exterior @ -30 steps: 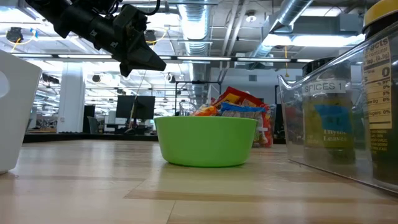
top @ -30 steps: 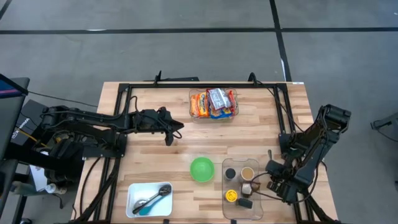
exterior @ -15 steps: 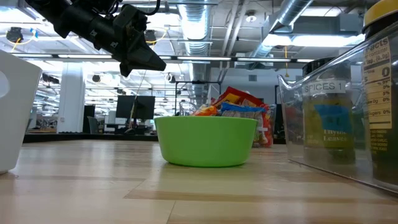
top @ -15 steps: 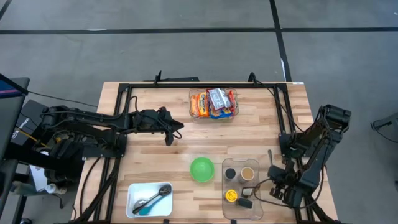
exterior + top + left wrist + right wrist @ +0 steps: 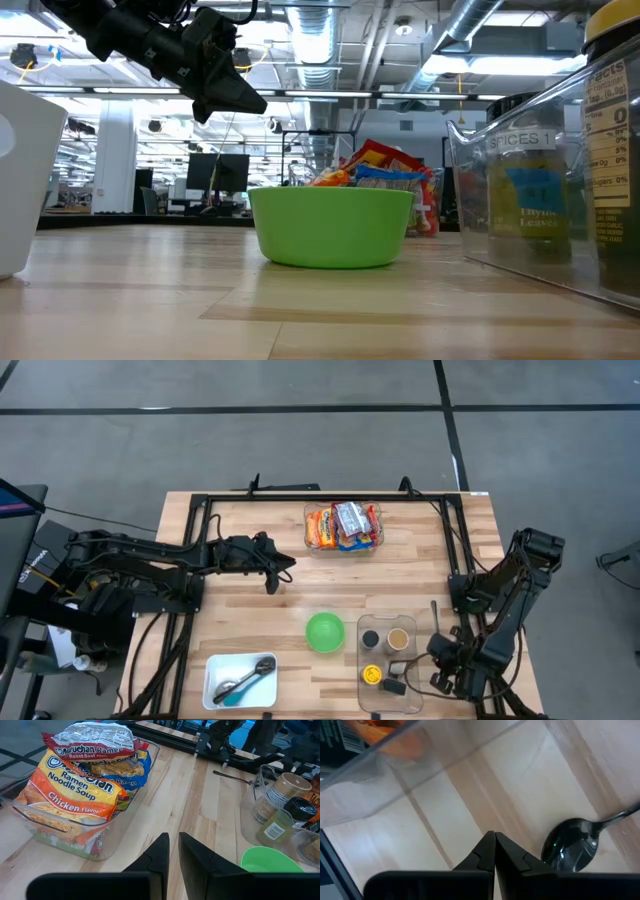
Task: Pick & Place Food Item
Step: Put the black spoon into the white bin
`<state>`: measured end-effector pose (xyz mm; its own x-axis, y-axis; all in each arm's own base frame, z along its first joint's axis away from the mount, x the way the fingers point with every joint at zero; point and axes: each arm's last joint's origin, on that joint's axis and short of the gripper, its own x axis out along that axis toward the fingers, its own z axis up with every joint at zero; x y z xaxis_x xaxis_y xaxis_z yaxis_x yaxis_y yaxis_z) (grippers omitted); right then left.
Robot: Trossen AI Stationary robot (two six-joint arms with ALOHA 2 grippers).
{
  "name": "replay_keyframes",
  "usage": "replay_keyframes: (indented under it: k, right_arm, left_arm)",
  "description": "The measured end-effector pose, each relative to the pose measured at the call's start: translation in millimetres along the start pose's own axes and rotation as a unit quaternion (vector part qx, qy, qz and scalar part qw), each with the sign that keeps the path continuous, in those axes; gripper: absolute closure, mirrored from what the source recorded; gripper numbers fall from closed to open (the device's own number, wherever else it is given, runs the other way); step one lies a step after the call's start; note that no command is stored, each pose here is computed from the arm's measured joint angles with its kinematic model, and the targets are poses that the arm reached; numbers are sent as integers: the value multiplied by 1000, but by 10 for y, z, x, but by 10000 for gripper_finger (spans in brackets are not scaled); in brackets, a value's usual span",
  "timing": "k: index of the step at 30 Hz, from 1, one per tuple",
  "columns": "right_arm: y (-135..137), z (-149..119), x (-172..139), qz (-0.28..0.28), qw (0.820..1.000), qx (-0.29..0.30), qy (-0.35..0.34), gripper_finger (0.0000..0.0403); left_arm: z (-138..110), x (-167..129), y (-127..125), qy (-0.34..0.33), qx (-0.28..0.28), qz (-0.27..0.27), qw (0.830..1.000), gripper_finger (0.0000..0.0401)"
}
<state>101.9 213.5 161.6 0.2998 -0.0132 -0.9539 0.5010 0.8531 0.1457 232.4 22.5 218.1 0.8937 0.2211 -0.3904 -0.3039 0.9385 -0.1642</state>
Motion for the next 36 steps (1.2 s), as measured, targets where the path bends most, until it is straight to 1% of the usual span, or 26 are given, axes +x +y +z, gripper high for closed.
replay_keyframes:
  k: [4,10,14,16,21,26,30,34,36]
  right_arm:
    - [6,10,3,2,1000,-2,-1,403]
    - [2,25,-27,9,998,-60,-15,403]
    - [-40,63,-186,36,992,-112,-52,403]
    - [-104,91,-297,44,990,-124,-58,403]
    - [-328,187,-545,42,989,-129,-58,403]
    - [-531,262,-694,43,989,-130,-58,403]
    - [-652,261,-631,38,989,-133,-56,403]
    - [-714,205,-456,33,991,-124,-33,403]
    - [-714,171,-369,49,991,-121,-18,403]
  left_arm:
    - [0,0,0,0,0,0,1000,367]
    - [0,0,-1,0,0,0,1000,367]
    - [0,0,0,0,0,0,1000,367]
    - [1,0,0,0,0,0,1000,367]
    - [1,0,0,0,0,0,1000,367]
    - [0,0,-1,0,0,0,1000,367]
    - [0,0,-1,0,0,0,1000,367]
    - [0,0,0,0,0,0,1000,367]
    - [1,-1,-1,0,0,0,1000,367]
